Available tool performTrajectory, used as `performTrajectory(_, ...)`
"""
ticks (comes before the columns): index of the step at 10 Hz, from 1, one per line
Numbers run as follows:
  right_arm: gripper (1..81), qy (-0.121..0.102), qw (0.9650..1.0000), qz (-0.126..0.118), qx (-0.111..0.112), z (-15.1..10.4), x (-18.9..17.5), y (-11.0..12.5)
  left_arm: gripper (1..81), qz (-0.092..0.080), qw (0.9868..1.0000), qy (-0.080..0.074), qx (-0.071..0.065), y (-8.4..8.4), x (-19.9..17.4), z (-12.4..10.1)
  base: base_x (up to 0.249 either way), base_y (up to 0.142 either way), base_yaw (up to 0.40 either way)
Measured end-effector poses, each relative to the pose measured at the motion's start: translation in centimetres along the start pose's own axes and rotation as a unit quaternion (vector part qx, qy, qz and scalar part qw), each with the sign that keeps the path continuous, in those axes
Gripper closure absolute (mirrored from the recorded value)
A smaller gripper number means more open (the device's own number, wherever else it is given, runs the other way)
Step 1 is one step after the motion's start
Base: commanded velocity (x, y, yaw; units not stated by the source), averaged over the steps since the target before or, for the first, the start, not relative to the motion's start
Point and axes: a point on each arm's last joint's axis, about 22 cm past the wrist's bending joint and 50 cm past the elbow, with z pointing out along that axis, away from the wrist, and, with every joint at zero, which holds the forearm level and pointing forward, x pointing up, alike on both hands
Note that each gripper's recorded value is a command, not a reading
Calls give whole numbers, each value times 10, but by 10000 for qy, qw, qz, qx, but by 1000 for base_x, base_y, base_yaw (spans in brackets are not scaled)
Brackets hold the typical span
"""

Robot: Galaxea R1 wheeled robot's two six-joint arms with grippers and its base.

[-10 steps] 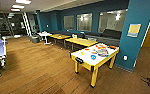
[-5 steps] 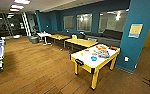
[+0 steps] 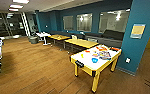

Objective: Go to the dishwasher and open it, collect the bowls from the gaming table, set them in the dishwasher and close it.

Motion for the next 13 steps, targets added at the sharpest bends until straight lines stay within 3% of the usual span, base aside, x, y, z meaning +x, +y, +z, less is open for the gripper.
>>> performTrajectory(4, 10, -3, 10000, -2, -2, 0, 0, 0, 10, -7, 10000, -18, -1, 0, -2, 0, 152, 37, 0)
performTrajectory(6, 10, 3, 10000, -9, -24, -1, 2, 3, 10, -13, 10000, 2, -72, 10, 0, 3, 152, 80, 0)
performTrajectory(10, 10, 6, 10000, -6, 7, 1, 2, -1, 10, -13, 10000, -12, -38, 5, -2, 1, 152, 77, 0)
performTrajectory(13, 10, 4, 10000, -5, 7, 1, 2, -1, 10, -12, 10000, -16, -30, 4, -2, 1, 152, 0, 0)
